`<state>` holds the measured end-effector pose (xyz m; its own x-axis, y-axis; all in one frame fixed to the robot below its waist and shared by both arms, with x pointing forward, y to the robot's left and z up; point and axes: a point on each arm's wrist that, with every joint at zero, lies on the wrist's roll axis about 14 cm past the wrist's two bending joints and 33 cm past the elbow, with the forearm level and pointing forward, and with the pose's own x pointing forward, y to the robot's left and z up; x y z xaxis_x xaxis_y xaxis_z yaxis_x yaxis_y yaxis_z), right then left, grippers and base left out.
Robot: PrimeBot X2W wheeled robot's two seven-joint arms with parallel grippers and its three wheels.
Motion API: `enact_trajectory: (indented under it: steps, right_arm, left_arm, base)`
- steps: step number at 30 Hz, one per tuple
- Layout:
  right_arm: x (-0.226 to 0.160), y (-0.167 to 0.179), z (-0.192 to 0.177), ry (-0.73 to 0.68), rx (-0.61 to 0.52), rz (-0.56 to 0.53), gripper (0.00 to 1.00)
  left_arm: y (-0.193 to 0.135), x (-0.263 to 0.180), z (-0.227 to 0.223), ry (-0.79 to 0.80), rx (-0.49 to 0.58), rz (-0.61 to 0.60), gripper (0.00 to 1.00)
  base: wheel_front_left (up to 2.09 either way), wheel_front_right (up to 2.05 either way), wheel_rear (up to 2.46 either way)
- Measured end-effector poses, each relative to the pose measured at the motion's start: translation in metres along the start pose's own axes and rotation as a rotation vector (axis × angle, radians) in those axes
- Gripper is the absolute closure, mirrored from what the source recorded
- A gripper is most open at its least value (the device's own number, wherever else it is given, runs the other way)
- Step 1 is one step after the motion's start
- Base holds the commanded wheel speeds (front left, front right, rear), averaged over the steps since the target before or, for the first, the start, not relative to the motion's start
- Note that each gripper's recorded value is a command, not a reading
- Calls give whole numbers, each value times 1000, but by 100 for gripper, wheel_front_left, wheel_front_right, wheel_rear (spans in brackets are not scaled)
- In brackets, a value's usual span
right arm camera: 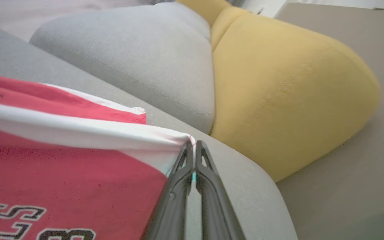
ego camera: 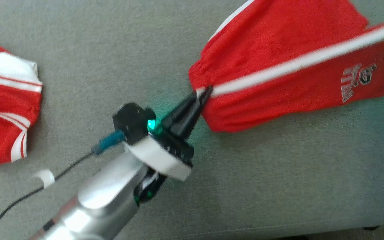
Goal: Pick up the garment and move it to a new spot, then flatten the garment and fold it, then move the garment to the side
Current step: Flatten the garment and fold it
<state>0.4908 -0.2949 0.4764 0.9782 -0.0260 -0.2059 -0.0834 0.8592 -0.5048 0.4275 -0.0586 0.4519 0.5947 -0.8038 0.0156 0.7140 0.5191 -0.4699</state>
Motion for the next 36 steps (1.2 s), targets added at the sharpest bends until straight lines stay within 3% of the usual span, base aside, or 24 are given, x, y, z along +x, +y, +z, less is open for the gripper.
enact_trajectory:
  steps: [9, 18, 19, 20, 21, 22, 23, 29, 36]
  right_arm:
    - [94, 43, 5, 17, -120, 177, 100]
    - [127, 64, -5, 48, -162, 240, 100]
    - [130, 64, -4, 43, -159, 241, 61]
    - [132, 64, -2, 29, -143, 239, 0]
    - [134, 66, 3, 4, -123, 238, 0]
    - [135, 68, 8, -23, -103, 240, 0]
    - [135, 71, 11, -40, -82, 243, 0]
    - [127, 75, 16, -54, 201, 212, 0]
    - [102, 81, -47, 202, 416, 201, 0]
  left_arm:
    - [53, 12, 10, -42, -29, 126, 100]
    - [71, 17, 5, -36, -35, 152, 100]
    - [72, 18, 6, -36, -34, 150, 100]
    - [73, 19, 5, -33, -32, 149, 85]
    - [75, 20, 6, -31, -26, 151, 58]
    - [77, 21, 7, -33, -20, 155, 5]
    - [79, 21, 8, -34, -19, 161, 0]
    - [91, 8, 19, -68, 70, 264, 0]
    - [81, -27, 60, -223, 283, 450, 0]
  base:
    - [0, 0, 0]
    - [0, 0, 0]
    - [0, 0, 0]
    - [0, 0, 0]
    - [0, 0, 0]
    - [0, 0, 0]
    - [0, 0, 0]
    - [0, 0, 0]
    - [0, 0, 0]
